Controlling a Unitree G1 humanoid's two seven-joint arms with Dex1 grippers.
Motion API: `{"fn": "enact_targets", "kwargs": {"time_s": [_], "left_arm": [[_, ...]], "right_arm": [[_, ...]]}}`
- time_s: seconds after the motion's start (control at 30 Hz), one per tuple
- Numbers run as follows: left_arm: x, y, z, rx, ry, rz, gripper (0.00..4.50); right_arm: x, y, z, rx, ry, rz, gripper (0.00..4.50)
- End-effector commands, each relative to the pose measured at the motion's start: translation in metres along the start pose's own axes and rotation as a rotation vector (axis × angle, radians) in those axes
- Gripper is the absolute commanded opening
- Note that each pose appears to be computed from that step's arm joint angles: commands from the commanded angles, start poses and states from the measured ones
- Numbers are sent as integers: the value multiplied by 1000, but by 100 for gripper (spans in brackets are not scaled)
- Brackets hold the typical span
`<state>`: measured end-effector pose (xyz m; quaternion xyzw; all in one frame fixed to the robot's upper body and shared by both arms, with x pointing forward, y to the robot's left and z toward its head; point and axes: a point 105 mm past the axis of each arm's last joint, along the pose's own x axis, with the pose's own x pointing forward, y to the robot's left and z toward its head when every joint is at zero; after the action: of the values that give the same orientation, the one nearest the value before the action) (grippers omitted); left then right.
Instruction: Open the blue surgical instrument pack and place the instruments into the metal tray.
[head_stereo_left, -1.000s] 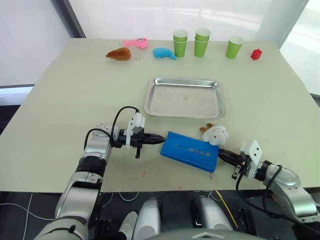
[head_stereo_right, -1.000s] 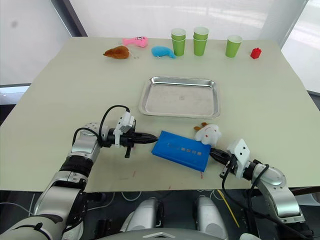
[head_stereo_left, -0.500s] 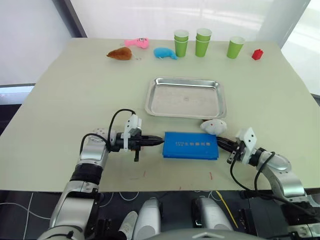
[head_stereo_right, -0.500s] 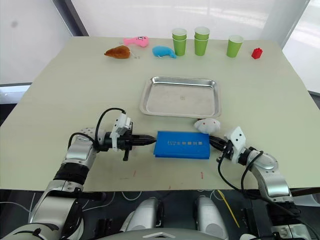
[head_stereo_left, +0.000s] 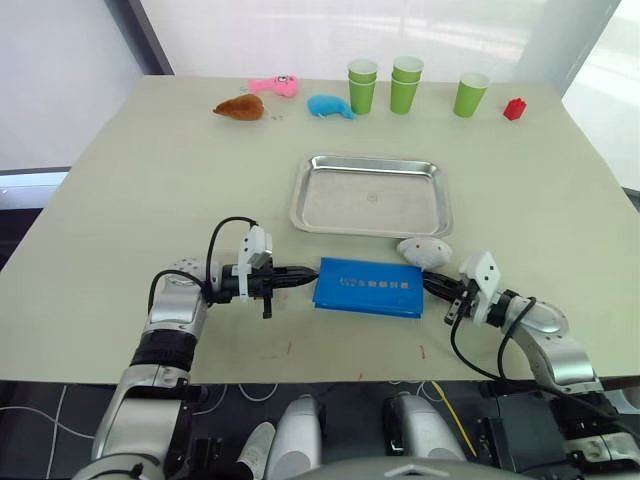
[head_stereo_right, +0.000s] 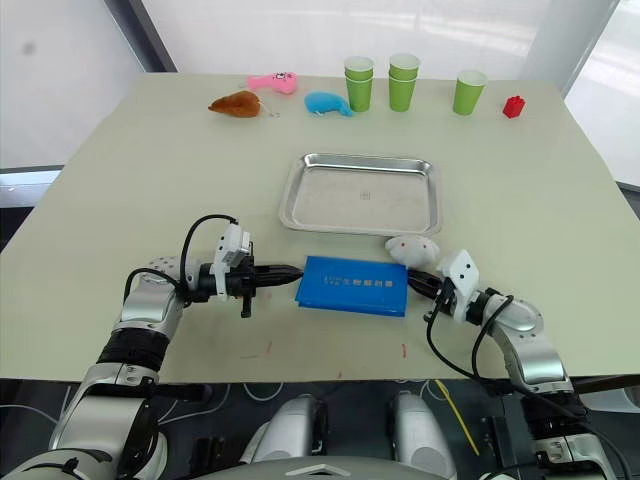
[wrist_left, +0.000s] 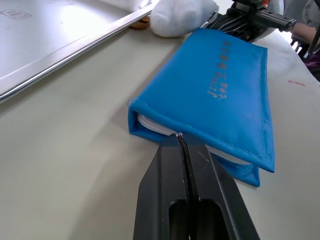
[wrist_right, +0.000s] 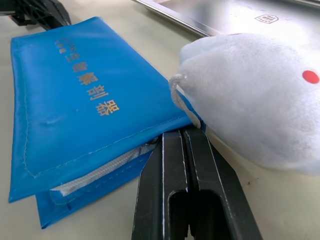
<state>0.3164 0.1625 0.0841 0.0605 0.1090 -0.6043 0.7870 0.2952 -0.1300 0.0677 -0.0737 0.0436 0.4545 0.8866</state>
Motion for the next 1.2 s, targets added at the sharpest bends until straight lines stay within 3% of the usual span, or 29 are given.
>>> {"fn": "enact_targets", "kwargs": {"time_s": [0.03, 0.27, 0.43, 0.57, 0.63, 0.77, 0.87, 1.07, 1.2], "left_arm": [[-6, -2, 9, 42, -10, 2, 4], [-25, -8, 12, 11, -9, 16, 4], [-38, -15, 26, 16, -30, 6, 4], [-47, -33, 41, 75, -32, -83, 127], [-53, -47, 45, 101, -16, -156, 220], [-61, -54, 54, 155, 2, -178, 432], [-63, -57, 62, 198, 12, -194, 450], [-61, -65, 72, 263, 14, -229, 450], [-67, -72, 70, 217, 16, -256, 450]], "right_arm": [[-14, -3, 11, -50, -25, -4, 0], [-54, -4, 12, -51, -21, 22, 0], [-71, 4, 25, -86, -43, 129, 0], [-75, 15, 31, -143, -53, 230, 0], [-76, 21, 29, -199, -44, 282, 81], [-69, 22, 26, -310, -55, 307, 292], [-56, 23, 25, -447, -72, 328, 437], [-36, 24, 17, -620, -85, 381, 445], [-19, 24, 22, -692, -141, 361, 445]]}}
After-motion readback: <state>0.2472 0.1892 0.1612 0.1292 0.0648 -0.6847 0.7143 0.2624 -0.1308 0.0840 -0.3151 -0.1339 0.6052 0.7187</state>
